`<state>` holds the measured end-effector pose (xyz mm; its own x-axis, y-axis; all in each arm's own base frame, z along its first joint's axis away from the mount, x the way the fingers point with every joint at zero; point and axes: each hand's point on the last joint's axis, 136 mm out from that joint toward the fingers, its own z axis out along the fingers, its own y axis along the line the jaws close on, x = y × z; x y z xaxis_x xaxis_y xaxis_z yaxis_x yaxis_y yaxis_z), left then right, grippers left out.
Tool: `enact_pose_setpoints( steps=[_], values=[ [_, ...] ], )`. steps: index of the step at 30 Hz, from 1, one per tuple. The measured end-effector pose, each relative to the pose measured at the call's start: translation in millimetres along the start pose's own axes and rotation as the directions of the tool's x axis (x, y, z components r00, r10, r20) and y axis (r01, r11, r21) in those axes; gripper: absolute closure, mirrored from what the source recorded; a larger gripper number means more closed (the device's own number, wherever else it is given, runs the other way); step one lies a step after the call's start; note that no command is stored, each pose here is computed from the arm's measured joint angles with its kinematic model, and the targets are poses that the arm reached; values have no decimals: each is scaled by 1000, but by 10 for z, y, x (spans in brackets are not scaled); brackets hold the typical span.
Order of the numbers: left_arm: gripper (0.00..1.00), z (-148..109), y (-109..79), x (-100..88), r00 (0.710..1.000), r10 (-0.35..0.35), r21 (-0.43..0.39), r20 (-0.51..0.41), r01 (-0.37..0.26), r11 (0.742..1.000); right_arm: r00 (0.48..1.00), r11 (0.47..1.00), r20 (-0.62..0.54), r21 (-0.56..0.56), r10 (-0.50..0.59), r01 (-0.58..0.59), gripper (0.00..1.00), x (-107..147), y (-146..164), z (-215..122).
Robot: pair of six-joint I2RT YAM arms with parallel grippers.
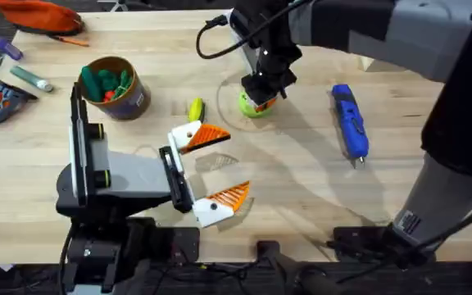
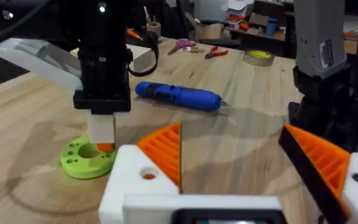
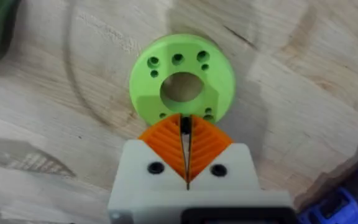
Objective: Pick up the gripper from the table and insert it into the empty holder that is missing its gripper. Then pick up a screw, insert it into the mounting hole, and use the screwdriver to tighten it. Finally, clean up the table by picking up the vegetable and placing it into the bucket.
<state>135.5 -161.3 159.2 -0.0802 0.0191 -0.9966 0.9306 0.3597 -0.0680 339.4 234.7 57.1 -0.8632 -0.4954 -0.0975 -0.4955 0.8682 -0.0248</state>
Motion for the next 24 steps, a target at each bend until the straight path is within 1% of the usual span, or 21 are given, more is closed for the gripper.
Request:
enact_pose_setpoints(
  steps=[24],
  values=[
    [12, 0, 0, 0, 1000, 0, 0, 0, 0, 1000, 1000, 1000, 17, -2, 1, -1, 994, -41, 4, 0]
  ],
)
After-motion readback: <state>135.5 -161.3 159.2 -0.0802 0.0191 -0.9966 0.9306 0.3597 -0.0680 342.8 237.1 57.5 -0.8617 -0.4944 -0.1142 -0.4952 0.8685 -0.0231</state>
